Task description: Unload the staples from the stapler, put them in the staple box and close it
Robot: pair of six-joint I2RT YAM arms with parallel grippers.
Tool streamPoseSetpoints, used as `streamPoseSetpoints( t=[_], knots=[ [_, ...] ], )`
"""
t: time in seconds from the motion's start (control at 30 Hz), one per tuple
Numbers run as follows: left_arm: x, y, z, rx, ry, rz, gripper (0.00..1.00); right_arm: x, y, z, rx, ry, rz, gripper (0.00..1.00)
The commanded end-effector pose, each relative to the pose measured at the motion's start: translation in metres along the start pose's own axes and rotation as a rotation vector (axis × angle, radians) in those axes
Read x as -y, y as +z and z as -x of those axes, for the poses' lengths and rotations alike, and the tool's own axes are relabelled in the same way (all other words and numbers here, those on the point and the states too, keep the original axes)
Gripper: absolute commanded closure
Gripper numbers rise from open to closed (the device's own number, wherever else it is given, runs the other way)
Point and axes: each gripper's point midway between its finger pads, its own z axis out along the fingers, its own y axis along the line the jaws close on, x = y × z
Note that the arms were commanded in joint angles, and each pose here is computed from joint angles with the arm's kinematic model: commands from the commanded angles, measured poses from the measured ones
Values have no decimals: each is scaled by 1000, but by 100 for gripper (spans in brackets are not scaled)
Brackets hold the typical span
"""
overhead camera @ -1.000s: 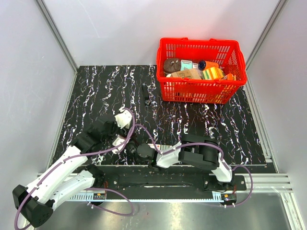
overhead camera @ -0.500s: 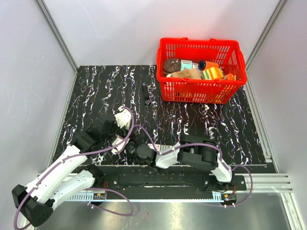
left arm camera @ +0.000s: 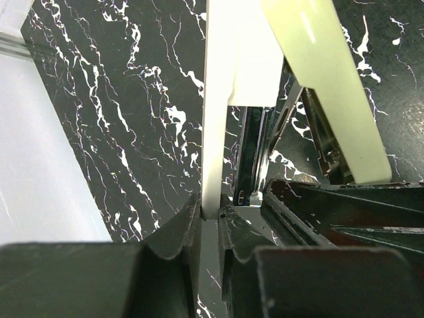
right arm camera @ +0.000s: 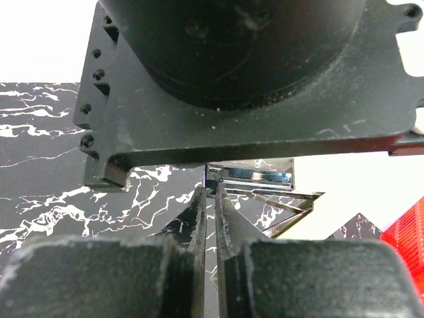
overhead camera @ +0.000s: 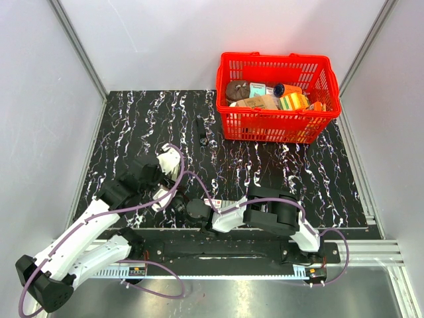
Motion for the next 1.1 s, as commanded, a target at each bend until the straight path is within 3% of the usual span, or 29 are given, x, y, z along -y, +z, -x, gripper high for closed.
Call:
streamPoseSetpoints(
  t=[0.0,1.07],
  knots=[
    [-2,-9,37,129,-69,-24,100,26,8,42,164,168,-129,98],
    [-13,0,39,130,-12,45,100,31,-31,14,89,197,-61,100]
  ],
)
